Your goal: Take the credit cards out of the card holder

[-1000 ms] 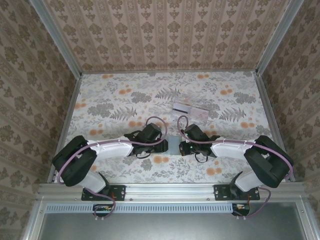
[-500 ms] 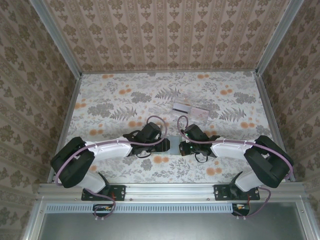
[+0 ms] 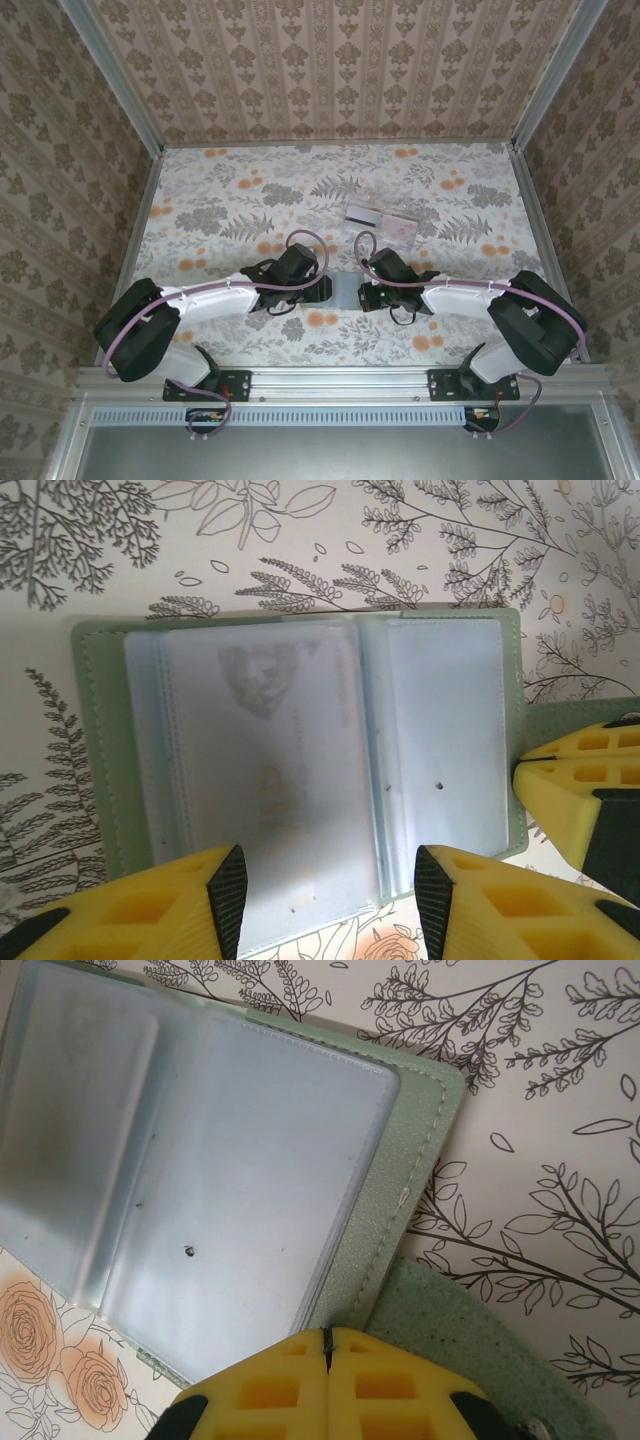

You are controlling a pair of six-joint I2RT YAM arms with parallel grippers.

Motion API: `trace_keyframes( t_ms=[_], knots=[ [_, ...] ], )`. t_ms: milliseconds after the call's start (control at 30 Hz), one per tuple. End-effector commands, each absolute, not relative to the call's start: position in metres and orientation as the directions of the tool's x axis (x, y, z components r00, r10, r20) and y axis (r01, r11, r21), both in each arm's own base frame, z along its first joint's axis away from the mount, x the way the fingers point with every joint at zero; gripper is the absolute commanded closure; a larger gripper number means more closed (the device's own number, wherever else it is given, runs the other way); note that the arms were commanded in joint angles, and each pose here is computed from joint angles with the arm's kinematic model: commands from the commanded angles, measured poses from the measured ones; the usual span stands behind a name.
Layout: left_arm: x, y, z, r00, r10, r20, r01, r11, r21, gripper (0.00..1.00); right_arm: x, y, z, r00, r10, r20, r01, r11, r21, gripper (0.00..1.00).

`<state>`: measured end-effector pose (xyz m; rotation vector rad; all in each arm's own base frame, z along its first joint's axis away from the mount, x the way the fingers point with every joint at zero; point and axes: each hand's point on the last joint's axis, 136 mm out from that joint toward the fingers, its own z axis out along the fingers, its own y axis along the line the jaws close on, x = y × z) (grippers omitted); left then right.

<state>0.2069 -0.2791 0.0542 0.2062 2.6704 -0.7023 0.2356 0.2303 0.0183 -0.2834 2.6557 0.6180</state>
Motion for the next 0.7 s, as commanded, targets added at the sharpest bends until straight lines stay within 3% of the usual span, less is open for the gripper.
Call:
trace_keyframes(
  t_ms=[0,667],
  knots=[
    [0.208,-0.272,0.048,-0.922,0.056,-0.382,0.225,0.883,-0.413,0.49,0.230,0.231,0.011,-0.916,-0.108,-0.387,-0.264,0.887,0.378,1.00],
    [0.206,-0.262,0.031,-0.936,0.046,-0.349,0.187,0.904,-0.384,0.50,0.229,0.232,0.009,-0.917,-0.113,-0.383,-0.266,0.887,0.376,1.00]
  ],
)
